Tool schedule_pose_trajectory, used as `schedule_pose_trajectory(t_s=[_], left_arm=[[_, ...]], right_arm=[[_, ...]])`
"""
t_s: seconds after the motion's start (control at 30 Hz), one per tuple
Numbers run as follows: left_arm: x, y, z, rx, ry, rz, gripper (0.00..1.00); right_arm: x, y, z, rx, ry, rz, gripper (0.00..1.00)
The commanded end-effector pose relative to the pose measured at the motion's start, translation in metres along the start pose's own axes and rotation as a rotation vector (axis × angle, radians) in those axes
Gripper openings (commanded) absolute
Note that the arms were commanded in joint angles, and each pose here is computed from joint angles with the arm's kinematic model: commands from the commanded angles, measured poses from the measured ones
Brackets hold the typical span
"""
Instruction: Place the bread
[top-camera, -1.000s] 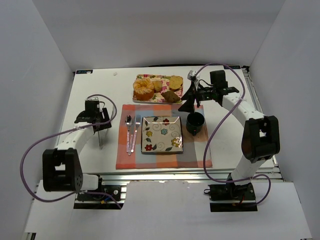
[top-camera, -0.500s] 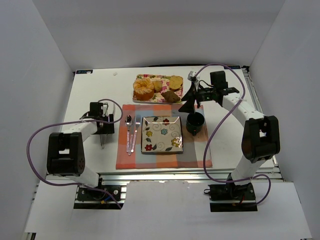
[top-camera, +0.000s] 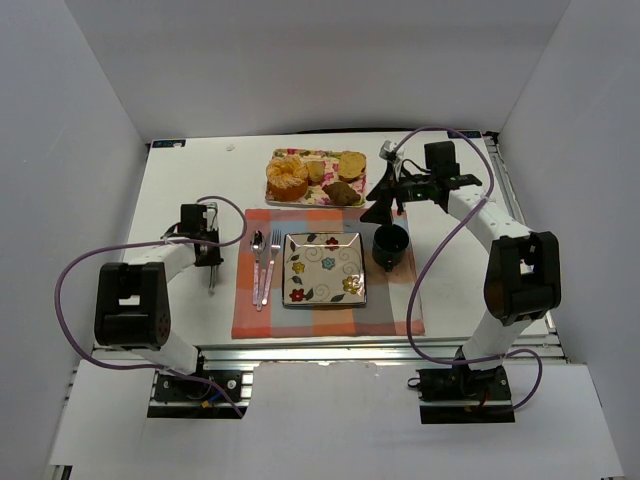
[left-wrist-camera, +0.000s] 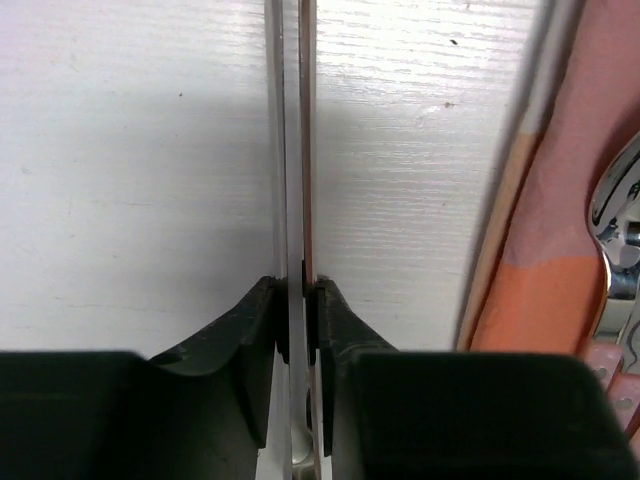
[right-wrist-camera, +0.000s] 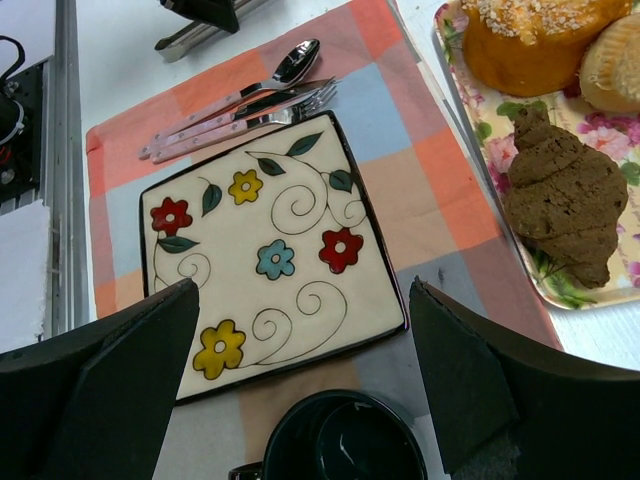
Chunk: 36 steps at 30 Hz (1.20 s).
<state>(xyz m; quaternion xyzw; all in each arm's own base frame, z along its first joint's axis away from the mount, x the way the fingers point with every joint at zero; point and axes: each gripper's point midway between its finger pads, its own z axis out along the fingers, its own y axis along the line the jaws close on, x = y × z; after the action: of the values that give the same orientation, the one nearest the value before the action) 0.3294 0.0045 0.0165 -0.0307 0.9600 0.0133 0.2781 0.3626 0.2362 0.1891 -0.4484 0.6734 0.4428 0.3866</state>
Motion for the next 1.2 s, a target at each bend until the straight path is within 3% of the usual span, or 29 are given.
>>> schedule_pose_trajectory(t_s=[0.0, 0.07, 0.17, 0.3, 0.43, 0.7, 1.17], left_arm=[[-0.003, 0.001, -0.008, -0.012, -0.017, -0.046, 0.25], [-0.025, 0.000, -0.021, -0.011, -0.081, -0.069, 0.23], [-0.071, -0.014, -0.054, 0.069, -0.216, -0.144, 0.27], [-0.124, -0.045, -0.101, 0.257, -0.368, -0.241, 0.41], [-0.158, -0.081, -0.131, 0.490, -0.432, -0.390, 0.45], [-0.183, -0.107, -0.132, 0.650, -0.411, -0.533, 0.48], [-0.183, -0.135, -0.092, 0.651, -0.259, -0.508, 0.52]], right_arm=[[-0.017, -0.002, -0.007, 0.008, -0.033, -0.037, 0.89], [-0.017, -0.003, -0.009, 0.011, -0.035, -0.036, 0.89], [-0.018, -0.004, -0.011, 0.016, -0.037, -0.034, 0.89], [-0.020, -0.005, -0.011, 0.015, -0.041, -0.033, 0.89], [-0.023, -0.006, -0.010, 0.012, -0.045, -0.031, 0.90], [-0.024, -0.005, -0.012, 0.012, -0.049, -0.034, 0.89], [-0.019, -0.005, -0.016, 0.020, -0.050, -0.027, 0.89]])
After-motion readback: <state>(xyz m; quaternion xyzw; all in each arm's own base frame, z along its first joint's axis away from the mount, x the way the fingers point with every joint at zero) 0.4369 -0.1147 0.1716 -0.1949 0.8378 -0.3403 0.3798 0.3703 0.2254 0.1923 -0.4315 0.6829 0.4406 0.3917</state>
